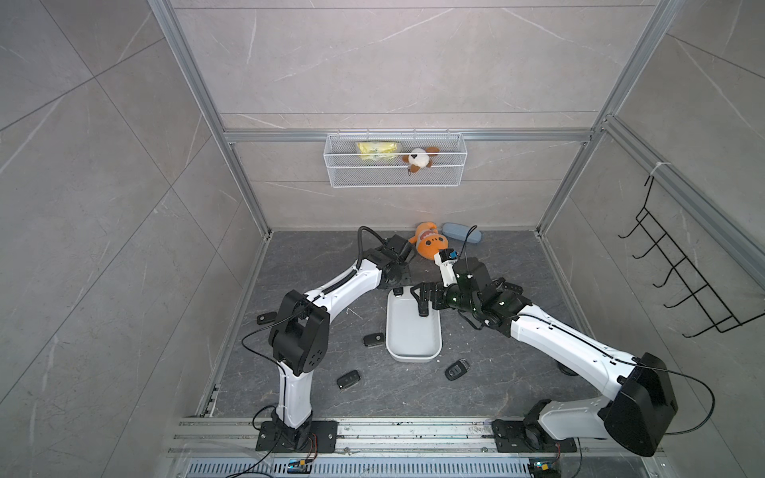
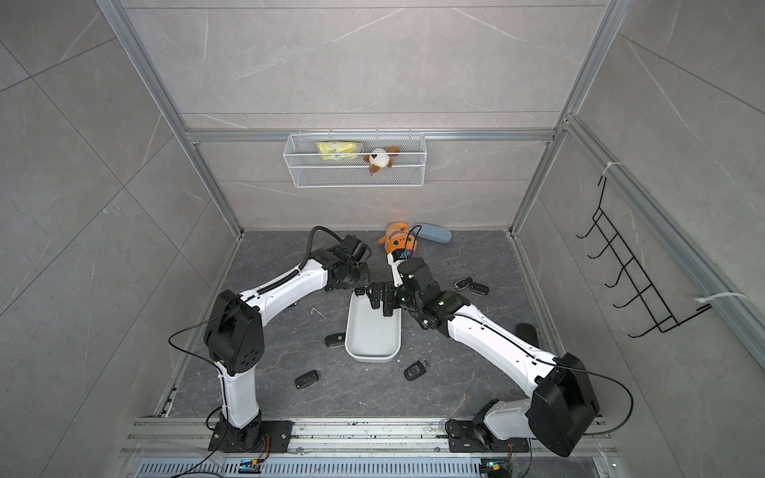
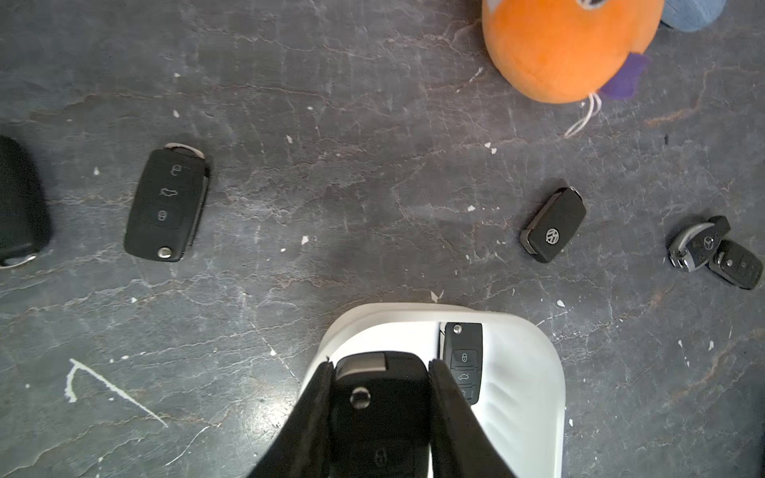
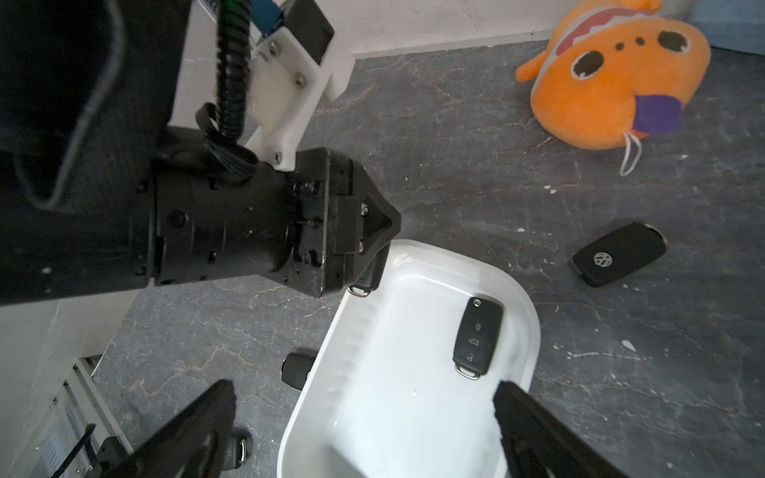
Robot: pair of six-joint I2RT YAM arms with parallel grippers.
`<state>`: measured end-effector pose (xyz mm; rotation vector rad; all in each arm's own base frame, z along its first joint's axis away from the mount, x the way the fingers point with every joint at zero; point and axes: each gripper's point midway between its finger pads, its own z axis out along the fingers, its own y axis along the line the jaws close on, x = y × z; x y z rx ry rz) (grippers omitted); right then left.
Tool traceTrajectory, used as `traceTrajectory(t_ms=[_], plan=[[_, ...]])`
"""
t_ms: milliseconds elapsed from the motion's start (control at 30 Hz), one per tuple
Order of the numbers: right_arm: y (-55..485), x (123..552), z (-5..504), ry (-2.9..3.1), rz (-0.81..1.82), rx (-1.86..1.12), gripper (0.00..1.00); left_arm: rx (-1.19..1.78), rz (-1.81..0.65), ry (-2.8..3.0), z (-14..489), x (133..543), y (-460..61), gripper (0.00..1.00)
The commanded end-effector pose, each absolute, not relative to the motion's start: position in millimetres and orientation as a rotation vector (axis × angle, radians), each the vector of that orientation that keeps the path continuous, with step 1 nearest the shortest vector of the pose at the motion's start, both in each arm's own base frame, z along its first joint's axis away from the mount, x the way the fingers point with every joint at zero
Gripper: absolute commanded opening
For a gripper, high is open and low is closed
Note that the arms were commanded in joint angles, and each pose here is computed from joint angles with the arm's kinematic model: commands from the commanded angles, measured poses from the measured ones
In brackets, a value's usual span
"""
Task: Place the car key into the storage box
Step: Place the car key in the storage box.
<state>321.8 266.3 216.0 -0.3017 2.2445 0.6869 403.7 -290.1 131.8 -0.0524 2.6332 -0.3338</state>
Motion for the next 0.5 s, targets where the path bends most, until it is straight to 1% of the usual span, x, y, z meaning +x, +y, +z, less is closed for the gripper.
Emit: traceTrajectory(t_ms=[0,267,467], plan=[[253,314,213,2.264,0.645,-0.292,0.99,0.052,-0.4,2.631,129,407,-314,0.25],[228,301,196,2.308,0.538,-0.267,0.99,0.153,-0.416,2.679,99,399,-344,0.25],[217,298,194,2.311,0.494,-0.244,1.0,0.158,-0.394,2.722,77,396,-349,0.25]])
